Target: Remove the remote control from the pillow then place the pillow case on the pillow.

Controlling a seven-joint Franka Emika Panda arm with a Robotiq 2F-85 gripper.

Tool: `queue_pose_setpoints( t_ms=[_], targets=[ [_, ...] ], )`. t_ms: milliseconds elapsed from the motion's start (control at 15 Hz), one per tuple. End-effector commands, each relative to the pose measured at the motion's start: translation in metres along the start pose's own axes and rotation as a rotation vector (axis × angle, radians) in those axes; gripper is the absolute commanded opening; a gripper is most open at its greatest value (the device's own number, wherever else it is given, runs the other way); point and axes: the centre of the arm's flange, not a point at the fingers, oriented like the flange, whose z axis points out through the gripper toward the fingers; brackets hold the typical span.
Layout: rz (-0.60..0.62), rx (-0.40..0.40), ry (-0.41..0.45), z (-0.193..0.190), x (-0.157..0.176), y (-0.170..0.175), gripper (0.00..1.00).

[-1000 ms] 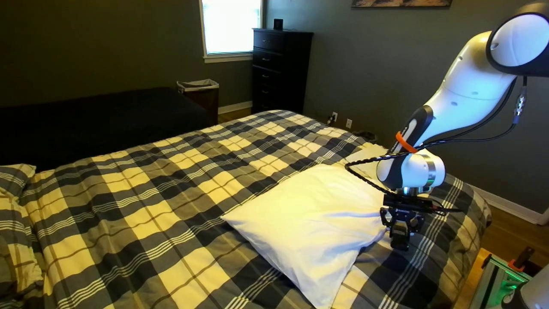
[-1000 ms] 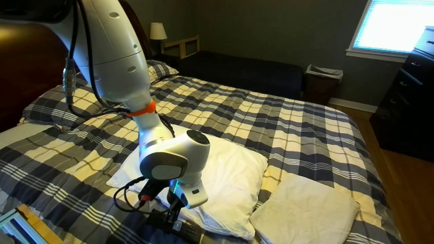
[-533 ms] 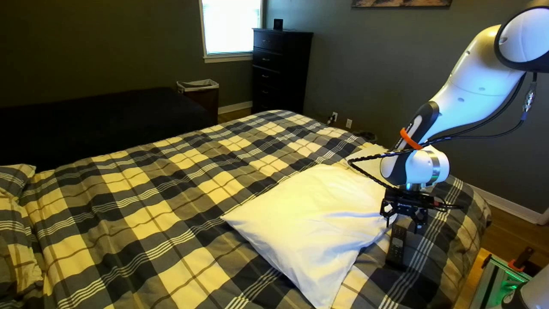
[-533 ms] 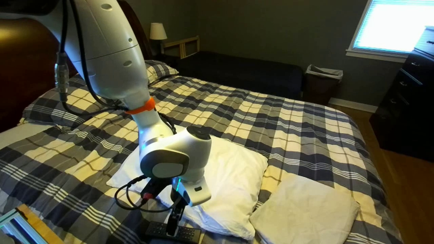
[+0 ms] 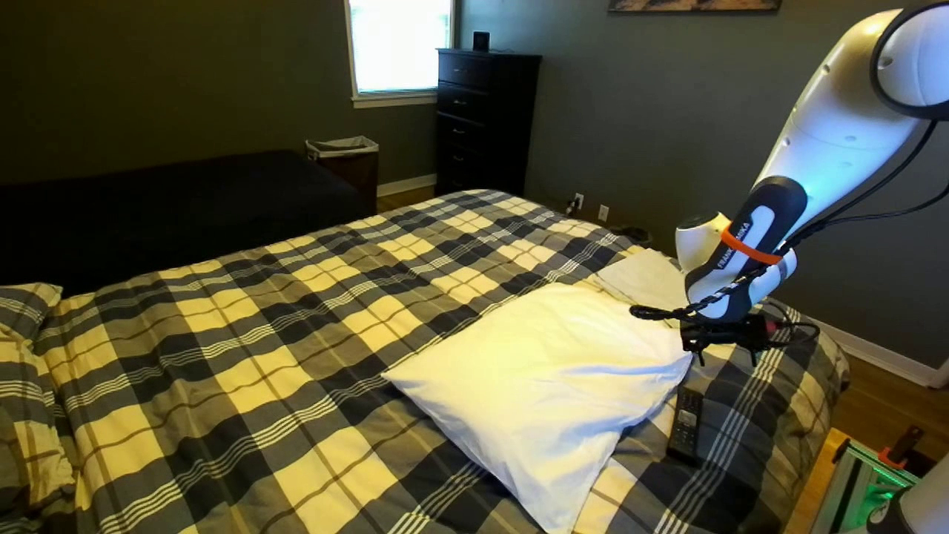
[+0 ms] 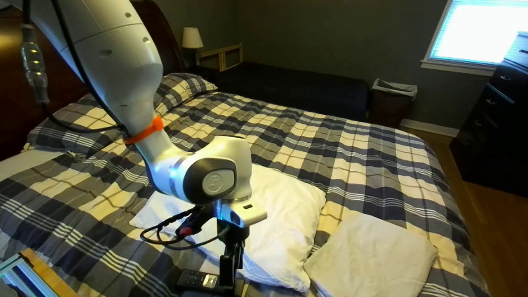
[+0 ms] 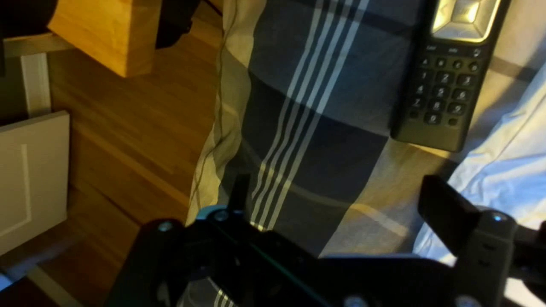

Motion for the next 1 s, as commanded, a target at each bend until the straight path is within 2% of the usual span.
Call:
queue_pose_setpoints(
  t_ms=[0, 333, 400, 467, 933],
  targets=[
    [-0.001, -0.008, 0.011, -0.003, 0.001, -0.001, 1.0],
    [-0.005, -0.011, 0.019, -0.004, 0.001, -0.001, 1.0],
    [0.0, -0.009, 0.049, -0.003, 0.007, -0.005, 1.0],
    [-0.019, -0.006, 0.035, -0.001, 0.019, -0.006, 1.0],
    [0.002, 0.017, 0.119, 0.009, 0.08, 0.008, 1.0]
  ],
)
